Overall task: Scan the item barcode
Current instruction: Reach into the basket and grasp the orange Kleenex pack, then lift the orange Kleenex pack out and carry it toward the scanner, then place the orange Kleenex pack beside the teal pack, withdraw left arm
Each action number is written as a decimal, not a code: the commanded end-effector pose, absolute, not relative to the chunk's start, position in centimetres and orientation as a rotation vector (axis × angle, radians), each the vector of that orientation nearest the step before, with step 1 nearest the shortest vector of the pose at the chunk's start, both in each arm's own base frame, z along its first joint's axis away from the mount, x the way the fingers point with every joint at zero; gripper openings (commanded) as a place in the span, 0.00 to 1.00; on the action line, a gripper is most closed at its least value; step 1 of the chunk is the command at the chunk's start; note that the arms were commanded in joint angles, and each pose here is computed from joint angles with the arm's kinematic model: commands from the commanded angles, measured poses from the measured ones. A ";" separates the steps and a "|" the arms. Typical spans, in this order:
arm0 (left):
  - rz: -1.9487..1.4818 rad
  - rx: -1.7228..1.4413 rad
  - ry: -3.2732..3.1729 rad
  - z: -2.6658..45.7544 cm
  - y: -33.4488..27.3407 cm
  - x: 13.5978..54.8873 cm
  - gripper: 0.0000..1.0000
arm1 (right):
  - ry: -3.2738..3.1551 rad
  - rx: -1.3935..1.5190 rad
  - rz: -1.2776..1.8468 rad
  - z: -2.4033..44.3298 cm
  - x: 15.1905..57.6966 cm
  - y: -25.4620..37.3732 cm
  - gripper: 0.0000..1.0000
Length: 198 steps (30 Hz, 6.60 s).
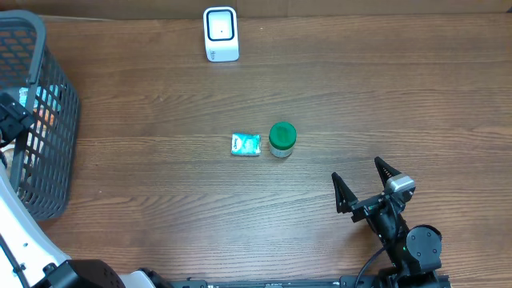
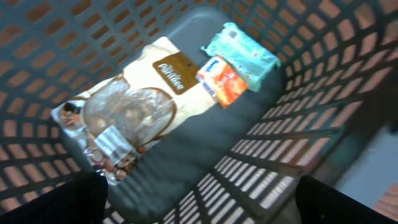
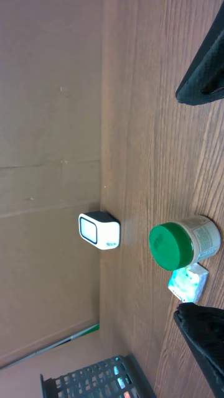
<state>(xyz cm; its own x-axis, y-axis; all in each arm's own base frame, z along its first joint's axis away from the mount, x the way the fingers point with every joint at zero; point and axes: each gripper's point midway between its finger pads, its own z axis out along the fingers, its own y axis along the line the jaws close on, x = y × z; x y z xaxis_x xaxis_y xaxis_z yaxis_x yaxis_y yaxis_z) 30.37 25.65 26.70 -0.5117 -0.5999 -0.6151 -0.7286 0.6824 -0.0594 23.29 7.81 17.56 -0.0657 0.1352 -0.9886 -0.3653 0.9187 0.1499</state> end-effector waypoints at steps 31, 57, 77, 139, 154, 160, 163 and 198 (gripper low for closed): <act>0.002 -0.822 2.448 21.4 25.1 34.7 1.00 | 1.584 -0.176 0.416 17.3 23.3 7.8 1.00; 0.228 -0.703 2.394 22.5 30.5 37.7 1.00 | 1.584 -0.175 0.416 17.3 23.3 7.8 1.00; 0.111 -0.691 2.666 6.6 32.2 39.8 0.90 | 1.584 -0.176 0.416 17.3 23.3 7.8 1.00; -0.321 -0.441 2.119 44.5 5.7 30.7 0.04 | 1.584 -0.176 0.416 17.3 23.3 7.8 1.00; -0.412 -0.290 2.654 28.0 -4.0 35.0 0.05 | 1.584 -0.176 0.416 17.3 23.3 7.8 1.00; -0.359 -0.247 2.775 19.2 -7.3 36.9 0.04 | 1.584 -0.176 0.416 17.3 23.3 7.8 1.00; -0.325 -0.215 2.831 15.2 -8.5 37.4 0.05 | 1.584 -0.176 0.416 17.3 23.3 7.8 1.00; -0.167 -0.306 2.412 38.5 -0.5 37.7 0.82 | 1.584 -0.176 0.416 17.3 23.3 7.8 1.00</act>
